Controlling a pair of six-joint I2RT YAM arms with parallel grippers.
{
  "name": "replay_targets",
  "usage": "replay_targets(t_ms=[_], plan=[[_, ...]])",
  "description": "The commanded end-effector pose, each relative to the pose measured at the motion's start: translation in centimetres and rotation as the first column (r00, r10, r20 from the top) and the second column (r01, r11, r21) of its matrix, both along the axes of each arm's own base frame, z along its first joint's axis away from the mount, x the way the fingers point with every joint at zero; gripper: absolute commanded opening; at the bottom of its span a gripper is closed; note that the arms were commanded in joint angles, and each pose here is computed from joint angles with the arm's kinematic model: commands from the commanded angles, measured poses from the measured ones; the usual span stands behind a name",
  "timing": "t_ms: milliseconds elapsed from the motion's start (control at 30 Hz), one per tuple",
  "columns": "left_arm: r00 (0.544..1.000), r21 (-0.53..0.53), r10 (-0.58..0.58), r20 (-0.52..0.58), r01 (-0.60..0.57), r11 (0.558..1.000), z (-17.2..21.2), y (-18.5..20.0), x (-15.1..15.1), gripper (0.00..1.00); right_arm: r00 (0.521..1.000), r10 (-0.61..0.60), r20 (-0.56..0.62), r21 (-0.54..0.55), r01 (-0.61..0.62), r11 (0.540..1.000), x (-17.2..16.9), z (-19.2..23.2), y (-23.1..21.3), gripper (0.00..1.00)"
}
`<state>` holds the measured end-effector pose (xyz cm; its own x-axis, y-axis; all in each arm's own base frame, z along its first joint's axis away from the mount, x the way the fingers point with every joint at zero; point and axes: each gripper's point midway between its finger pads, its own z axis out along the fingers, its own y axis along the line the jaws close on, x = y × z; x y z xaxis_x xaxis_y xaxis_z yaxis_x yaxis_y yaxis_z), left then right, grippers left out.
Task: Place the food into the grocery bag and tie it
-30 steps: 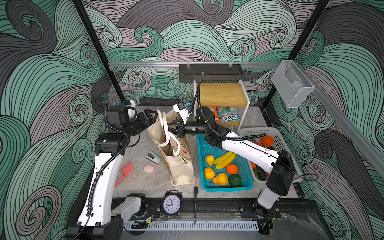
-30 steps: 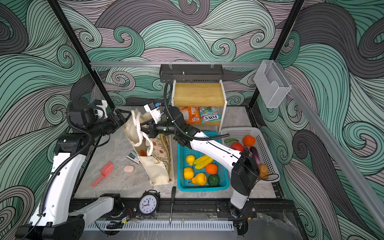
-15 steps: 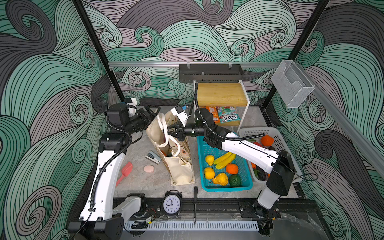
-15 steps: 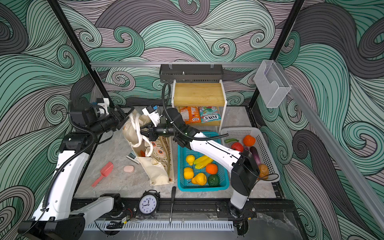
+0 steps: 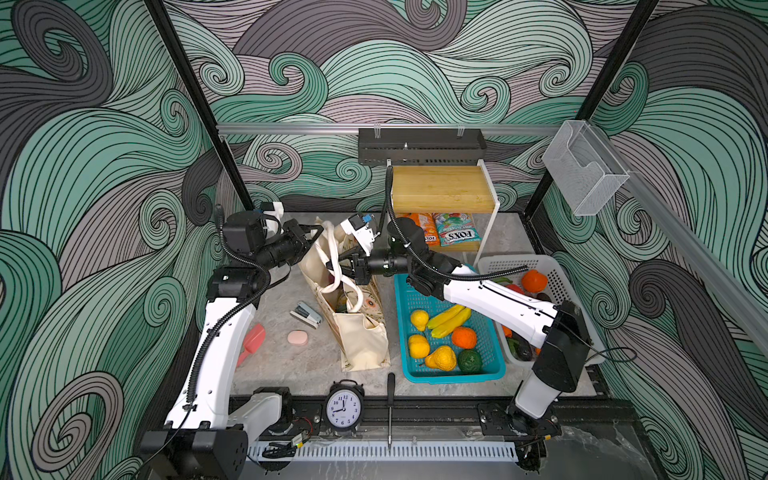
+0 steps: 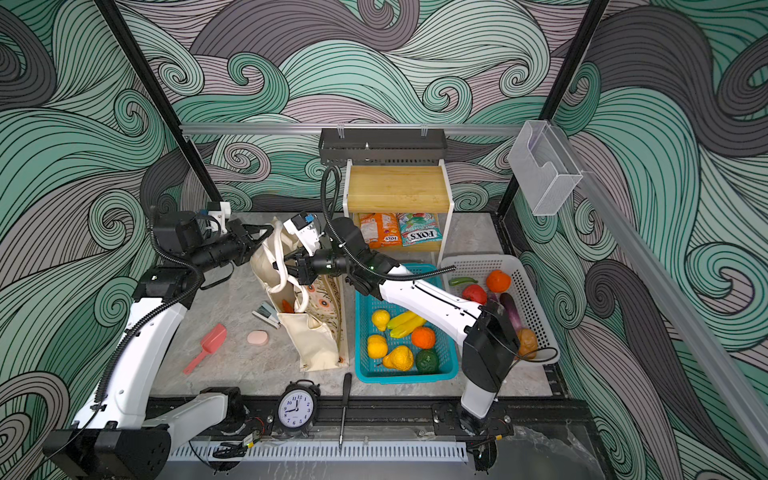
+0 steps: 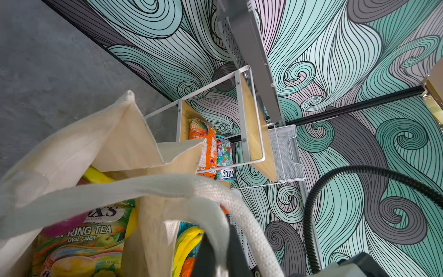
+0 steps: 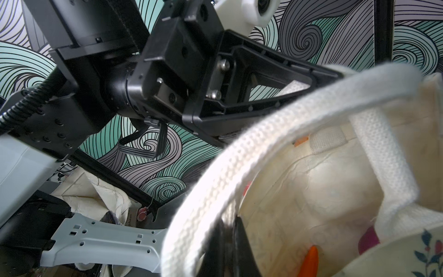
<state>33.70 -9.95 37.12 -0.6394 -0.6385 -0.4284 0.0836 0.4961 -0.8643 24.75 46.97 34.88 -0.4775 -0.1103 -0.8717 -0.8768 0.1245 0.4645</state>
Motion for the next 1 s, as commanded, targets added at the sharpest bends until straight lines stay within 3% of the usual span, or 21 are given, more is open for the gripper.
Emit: replay_targets(t_ms=[0,133,233,333,567,667,967], plan=[[0.996,0.035,-0.021,0.085,0.018,0.999,2.9,0.1,-0.6,0.00,0.999,-0.009,0.049,0.013,0.009,1.000,-0.9,1.9,-1.2,0.09],[0.995,0.037,-0.033,0.095,0.030,0.999,3.5,0.0,-1.1,0.00,0.997,-0.051,0.059,0.013,0.051,0.999,-0.3,2.2,-2.5,0.52],[0.995,0.022,-0.046,0.091,0.044,0.999,3.3,-0.3,-1.2,0.00,0.989,-0.118,0.084,0.033,0.116,0.993,0.5,2.6,-4.3,0.68],[0.994,0.019,-0.054,0.100,0.052,0.998,3.5,-0.4,-1.7,0.00,0.983,-0.157,0.098,0.025,0.155,0.988,1.5,1.9,-6.1,0.70],[0.989,0.009,-0.074,0.125,0.073,0.997,4.5,-0.7,-2.5,0.00,0.984,-0.094,0.153,-0.034,0.100,0.994,2.2,-0.7,-6.7,0.67],[0.989,0.009,-0.082,0.122,0.082,0.997,4.2,-0.8,-2.5,0.00,0.985,-0.096,0.142,-0.027,0.101,0.995,2.4,-1.5,-6.5,0.75],[0.989,-0.010,-0.072,0.128,0.074,0.997,3.8,-0.8,-2.5,0.00,0.971,0.062,0.231,0.027,-0.071,0.997,-1.4,-1.1,-4.4,0.78]])
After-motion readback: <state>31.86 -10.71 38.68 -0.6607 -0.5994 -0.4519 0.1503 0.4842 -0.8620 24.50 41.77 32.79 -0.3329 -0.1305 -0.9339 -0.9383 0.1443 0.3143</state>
